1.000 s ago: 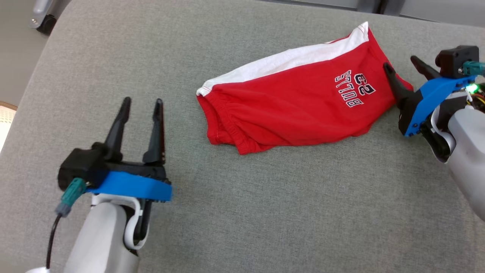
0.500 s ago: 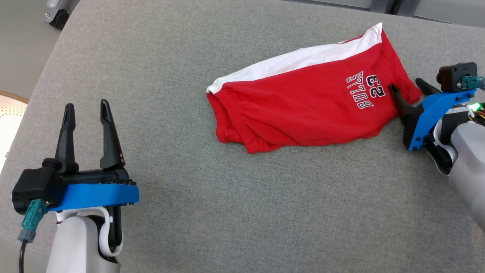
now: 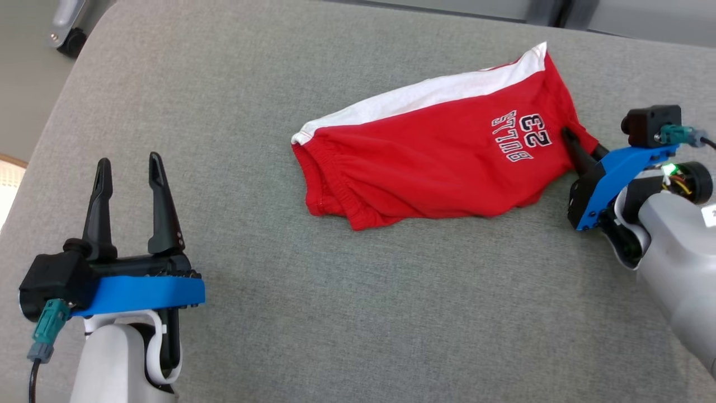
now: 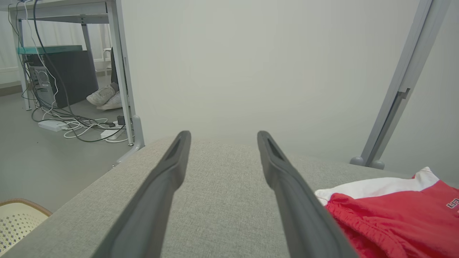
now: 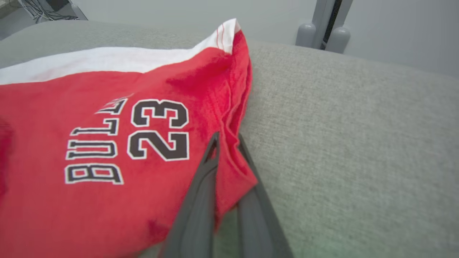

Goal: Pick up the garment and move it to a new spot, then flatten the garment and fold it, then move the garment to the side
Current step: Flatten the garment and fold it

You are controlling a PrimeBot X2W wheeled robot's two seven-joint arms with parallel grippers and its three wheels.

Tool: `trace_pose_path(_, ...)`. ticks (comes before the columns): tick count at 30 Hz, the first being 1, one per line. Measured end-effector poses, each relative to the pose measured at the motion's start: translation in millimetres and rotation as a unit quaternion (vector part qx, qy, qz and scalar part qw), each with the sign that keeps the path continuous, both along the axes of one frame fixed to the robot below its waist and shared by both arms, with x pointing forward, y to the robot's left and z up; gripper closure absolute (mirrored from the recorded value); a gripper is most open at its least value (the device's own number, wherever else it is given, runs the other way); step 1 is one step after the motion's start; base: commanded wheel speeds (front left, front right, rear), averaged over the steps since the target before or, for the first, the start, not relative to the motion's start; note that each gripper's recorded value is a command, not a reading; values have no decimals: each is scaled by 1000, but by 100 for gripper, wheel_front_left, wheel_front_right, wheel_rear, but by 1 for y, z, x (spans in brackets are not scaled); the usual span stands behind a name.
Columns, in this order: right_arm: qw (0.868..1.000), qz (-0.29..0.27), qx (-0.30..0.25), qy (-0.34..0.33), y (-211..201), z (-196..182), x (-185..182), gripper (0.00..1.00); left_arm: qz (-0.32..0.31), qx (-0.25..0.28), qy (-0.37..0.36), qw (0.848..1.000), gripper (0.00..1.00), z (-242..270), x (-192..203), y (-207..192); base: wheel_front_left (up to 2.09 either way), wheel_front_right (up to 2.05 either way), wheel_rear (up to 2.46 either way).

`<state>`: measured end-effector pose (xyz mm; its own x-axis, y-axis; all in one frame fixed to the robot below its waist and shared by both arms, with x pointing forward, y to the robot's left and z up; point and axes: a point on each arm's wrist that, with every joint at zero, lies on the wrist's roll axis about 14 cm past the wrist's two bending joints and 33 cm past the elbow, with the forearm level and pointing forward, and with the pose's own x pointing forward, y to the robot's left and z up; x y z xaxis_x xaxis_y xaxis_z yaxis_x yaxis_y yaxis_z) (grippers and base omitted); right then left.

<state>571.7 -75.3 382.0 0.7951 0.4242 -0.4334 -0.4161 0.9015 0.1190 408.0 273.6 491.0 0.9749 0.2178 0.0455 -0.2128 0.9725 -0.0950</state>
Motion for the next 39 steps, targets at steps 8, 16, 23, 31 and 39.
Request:
trace_pose_path(8, 998, -37, 54, -14, -19, 17, -29, 100, -21, 3, 4, 1000, 0, -2, -3, -15, 0, 0, 0)
trace_pose_path(16, 990, -110, 90, -23, -75, 29, -66, 100, -63, -1, -3, 998, 0, 0, 0, -44, 0, 0, 0)
trace_pose_path(23, 976, -187, 107, -19, -126, 22, -109, 100, -88, -3, -14, 996, 0, 8, 1, -61, 0, 0, 0)
trace_pose_path(31, 966, -238, 97, -18, -159, 14, -136, 100, -96, -4, -16, 995, 0, 9, -3, -67, 0, 0, 0)
trace_pose_path(39, 961, -234, 135, -54, -142, 39, -123, 100, -99, -5, -19, 995, 0, 12, -5, -68, 0, 0, 0)
